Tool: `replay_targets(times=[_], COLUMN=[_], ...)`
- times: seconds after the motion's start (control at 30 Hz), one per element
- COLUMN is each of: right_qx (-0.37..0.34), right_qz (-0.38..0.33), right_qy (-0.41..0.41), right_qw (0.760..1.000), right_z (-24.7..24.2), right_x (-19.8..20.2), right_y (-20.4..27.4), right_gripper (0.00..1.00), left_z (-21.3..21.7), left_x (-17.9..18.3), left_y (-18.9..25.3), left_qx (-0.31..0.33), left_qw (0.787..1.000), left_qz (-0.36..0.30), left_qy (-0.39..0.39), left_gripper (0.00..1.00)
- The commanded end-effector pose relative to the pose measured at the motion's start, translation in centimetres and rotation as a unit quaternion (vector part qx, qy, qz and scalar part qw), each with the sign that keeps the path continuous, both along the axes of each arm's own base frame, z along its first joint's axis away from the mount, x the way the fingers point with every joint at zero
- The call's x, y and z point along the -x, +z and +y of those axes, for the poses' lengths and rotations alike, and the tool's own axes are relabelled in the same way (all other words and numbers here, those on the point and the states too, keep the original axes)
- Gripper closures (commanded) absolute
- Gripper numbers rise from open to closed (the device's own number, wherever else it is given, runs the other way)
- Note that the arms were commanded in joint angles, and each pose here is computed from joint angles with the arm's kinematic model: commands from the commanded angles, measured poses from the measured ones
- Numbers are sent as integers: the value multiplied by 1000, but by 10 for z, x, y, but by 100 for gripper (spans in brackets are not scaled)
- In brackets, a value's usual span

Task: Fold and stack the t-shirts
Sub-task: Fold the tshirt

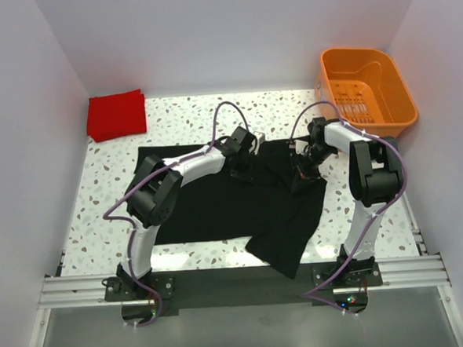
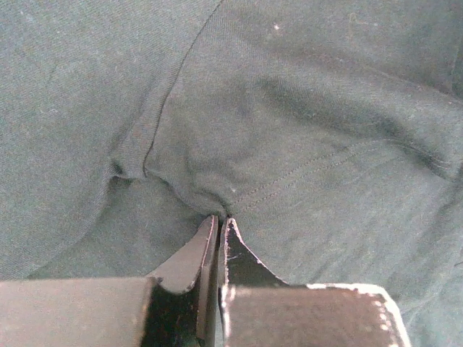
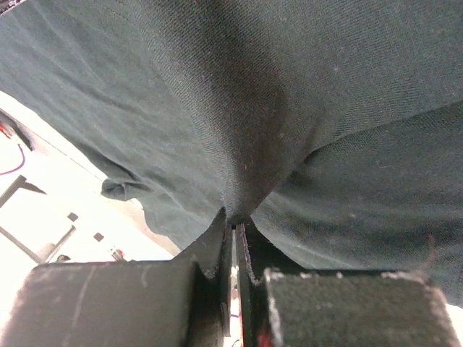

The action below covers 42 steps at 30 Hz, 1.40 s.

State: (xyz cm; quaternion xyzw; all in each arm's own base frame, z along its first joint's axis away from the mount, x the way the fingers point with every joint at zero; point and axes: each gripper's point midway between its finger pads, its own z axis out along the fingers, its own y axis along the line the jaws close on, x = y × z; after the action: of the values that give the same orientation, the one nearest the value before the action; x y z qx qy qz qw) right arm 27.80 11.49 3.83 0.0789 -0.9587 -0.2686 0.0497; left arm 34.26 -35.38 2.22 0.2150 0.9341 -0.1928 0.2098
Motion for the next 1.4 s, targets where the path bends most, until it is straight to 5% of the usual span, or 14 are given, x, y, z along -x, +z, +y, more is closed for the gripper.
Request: replay_targets(times=[0.0,0.67,0.77,0.87,0.93,1.0,1.1,1.2,1.37], right_qx=[-9,14,24,22,19,37,51,71,131], right_qz=[-28,0,4,9,-15,-57,-137,-180,-189], right_qy=[-5,18,21,45,74,93,112,105,124], right_qw=[1000,1000,999,999,997,993,983,975,965], right_z=[2,-8,-12,-15,-18,-25,-29,-25,-22], right_x=[-6,9,8,14,8,-6,-36,-70,-102], right_y=[17,7,4,13,27,50,80,84,56], right_gripper=[100,100,100,88,70,57,45,44,53], left_z=[-2,9,12,13,14,34,80,142,243], left_x=[-8,18,19,18,18,7,-15,-40,-69], left_y=[28,29,22,39,59,93,133,148,116], left_qx=[9,16,9,24,53,93,129,117,6], left_qw=[1000,1000,999,999,997,994,988,986,992], left_qz=[-26,12,23,9,-6,-42,-84,-118,-123], left_qy=[1,-21,-25,-44,-57,-47,-30,-11,25], left_gripper=[100,100,85,75,69,57,54,53,57])
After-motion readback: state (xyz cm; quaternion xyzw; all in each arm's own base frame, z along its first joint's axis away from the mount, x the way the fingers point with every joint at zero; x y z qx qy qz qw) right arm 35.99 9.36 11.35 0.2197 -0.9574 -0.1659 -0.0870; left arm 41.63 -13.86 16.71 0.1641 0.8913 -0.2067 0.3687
